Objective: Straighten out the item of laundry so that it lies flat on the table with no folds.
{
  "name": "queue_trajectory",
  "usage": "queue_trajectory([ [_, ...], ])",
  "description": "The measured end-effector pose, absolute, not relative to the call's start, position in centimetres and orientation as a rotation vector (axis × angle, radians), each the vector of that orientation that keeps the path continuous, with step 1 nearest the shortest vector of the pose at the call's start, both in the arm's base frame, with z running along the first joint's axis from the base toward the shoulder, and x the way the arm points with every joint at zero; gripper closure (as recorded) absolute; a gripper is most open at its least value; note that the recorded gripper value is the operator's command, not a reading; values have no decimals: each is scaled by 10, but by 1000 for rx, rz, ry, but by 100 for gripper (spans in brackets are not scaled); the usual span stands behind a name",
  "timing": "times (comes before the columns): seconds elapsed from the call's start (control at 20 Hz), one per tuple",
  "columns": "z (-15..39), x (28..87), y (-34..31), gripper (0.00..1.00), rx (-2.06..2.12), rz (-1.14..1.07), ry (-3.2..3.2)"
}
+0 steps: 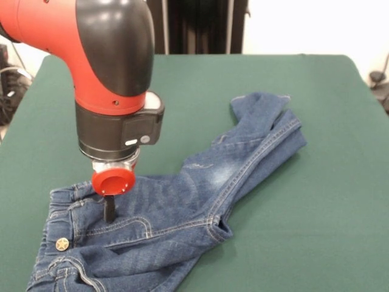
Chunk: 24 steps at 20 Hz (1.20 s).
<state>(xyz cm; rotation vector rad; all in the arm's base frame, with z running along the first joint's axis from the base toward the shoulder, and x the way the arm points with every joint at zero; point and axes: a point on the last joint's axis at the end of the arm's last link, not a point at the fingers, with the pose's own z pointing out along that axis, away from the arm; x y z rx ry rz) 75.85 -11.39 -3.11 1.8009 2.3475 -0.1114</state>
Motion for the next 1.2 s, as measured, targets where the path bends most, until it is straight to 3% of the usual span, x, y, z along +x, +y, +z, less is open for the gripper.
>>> queue_trajectory([
  [0.9,-37,750,-117,0,1828,-114,2344],
  [0.95,-38,750,-116,100,1822,-110,2338],
  [1.2,-37,753,-115,100,1818,-101,2329],
])
